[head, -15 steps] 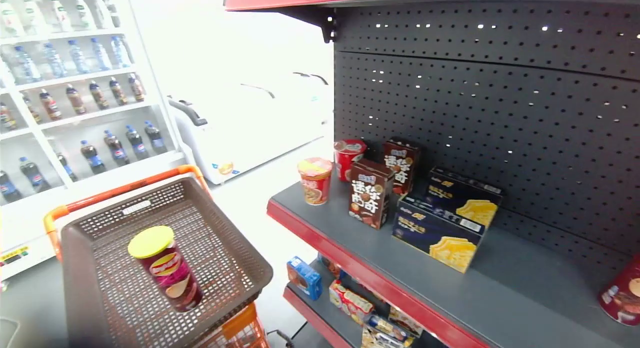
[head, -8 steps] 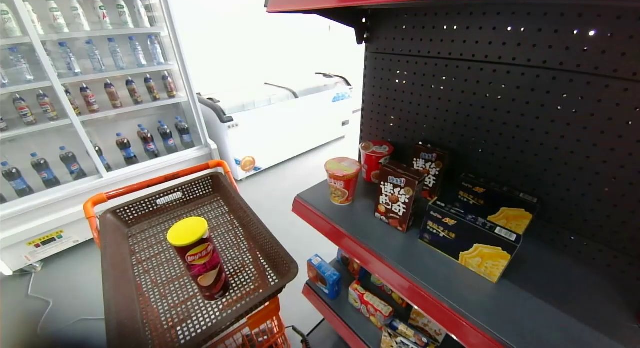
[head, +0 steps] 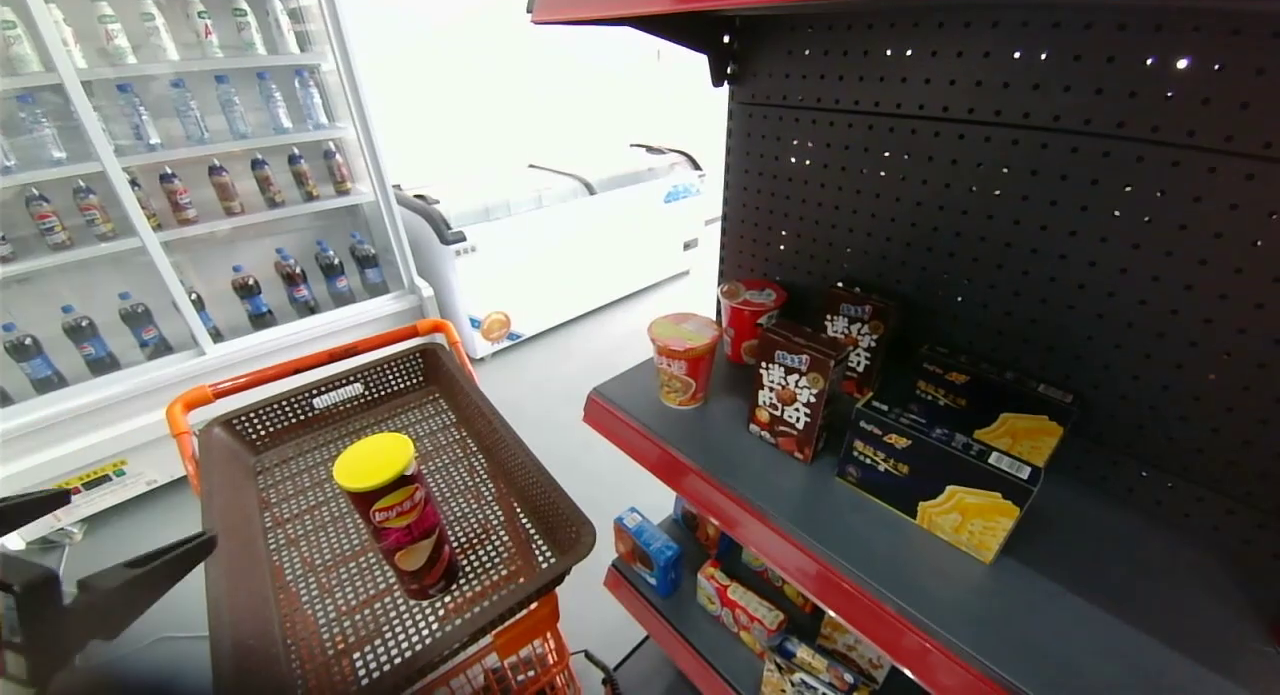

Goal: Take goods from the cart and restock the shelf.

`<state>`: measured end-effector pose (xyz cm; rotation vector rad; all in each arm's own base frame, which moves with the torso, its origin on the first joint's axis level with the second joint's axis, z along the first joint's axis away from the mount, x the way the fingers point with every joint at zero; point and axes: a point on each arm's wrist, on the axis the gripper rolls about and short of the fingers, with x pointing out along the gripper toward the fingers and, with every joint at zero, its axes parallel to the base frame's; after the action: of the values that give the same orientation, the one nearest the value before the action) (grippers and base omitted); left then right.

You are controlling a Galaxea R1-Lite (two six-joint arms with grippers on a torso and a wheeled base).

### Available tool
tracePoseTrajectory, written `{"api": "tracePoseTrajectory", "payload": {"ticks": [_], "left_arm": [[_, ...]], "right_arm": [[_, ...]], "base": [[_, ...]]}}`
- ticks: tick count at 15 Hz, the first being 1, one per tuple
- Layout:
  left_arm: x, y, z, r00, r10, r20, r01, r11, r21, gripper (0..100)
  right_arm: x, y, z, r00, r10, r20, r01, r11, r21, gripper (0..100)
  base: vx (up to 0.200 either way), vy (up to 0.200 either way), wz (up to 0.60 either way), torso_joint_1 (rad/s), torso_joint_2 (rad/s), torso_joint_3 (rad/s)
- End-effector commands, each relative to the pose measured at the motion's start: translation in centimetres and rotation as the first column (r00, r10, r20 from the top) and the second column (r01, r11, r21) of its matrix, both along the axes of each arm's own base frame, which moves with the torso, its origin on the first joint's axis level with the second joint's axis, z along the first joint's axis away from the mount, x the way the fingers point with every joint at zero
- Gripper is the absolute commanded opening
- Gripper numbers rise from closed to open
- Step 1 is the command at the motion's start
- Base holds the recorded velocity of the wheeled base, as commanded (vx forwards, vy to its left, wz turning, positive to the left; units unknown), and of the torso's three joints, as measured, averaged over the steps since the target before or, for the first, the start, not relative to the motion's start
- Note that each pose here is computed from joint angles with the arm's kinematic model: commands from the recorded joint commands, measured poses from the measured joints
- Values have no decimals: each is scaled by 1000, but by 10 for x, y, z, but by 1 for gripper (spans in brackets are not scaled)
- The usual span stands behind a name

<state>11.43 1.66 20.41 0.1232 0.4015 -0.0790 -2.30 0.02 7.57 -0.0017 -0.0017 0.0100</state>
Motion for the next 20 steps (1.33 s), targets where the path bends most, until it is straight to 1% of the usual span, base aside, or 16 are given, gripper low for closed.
{"api": "tracePoseTrajectory", "payload": {"ticks": [1, 2, 3, 4, 6, 8, 9, 10, 12, 14, 16, 19, 20], "left_arm": [[46, 45, -48, 982, -49, -181, 47, 999, -17, 100], [49, 50, -65, 971, -113, -212, 102, 993, -65, 100], [51, 52, -79, 962, -150, -228, 133, 987, -88, 100], [56, 54, -92, 956, -170, -237, 149, 983, -105, 100], [68, 57, -112, 948, -212, -237, 185, 974, -134, 100], [86, 59, -124, 939, -239, -246, 209, 967, -144, 100], [90, 60, -126, 939, -243, -243, 214, 966, -142, 100], [105, 61, -133, 936, -264, -234, 238, 962, -135, 100], [125, 63, -141, 935, -279, -220, 256, 958, -129, 100], [140, 61, -148, 925, -304, -227, 279, 951, -135, 100], [156, 59, -156, 920, -327, -217, 305, 943, -129, 100], [173, 52, -169, 912, -351, -214, 323, 934, -155, 100], [176, 52, -171, 911, -350, -217, 323, 934, -152, 100]], "right_arm": [[0, 0, 0, 1000, 1, -2, -1, 1000, 0, 100], [0, 0, 0, 1000, 1, -2, -1, 1000, 0, 100], [0, 0, 0, 1000, -1, -2, 1, 1000, 0, 100], [0, 0, 0, 1000, -1, 0, 1, 1000, 0, 100], [0, 0, 0, 1000, 1, -2, -1, 1000, -1, 100], [0, 0, 0, 1000, 1, -3, -1, 1000, 0, 100], [0, 0, 0, 1000, -1, -2, 1, 1000, 0, 100], [0, 0, 0, 1000, 1, -2, -1, 1000, 0, 100], [0, 0, 0, 1000, 1, -2, -1, 1000, 0, 100], [0, 0, 0, 1000, -1, -2, 1, 1000, 0, 100], [0, 0, 0, 1000, 1, -2, -1, 1000, 0, 100], [0, 0, 0, 1000, -1, -2, 1, 1000, 0, 100], [0, 0, 0, 1000, 1, -2, -1, 1000, 0, 100]], "base": [[0, 0, 0, 0, 0, 0], [0, 0, 0, 0, 0, 0], [0, 0, 0, 0, 0, 0], [0, 0, 0, 0, 0, 0], [0, 0, 0, 0, 0, 0], [0, 0, 0, 0, 0, 0], [0, 0, 0, 0, 0, 0], [0, 0, 0, 0, 0, 0], [0, 0, 0, 0, 0, 0], [0, 0, 0, 0, 0, 0], [0, 0, 0, 0, 0, 0], [0, 0, 0, 0, 0, 0], [0, 0, 0, 0, 0, 0]]}}
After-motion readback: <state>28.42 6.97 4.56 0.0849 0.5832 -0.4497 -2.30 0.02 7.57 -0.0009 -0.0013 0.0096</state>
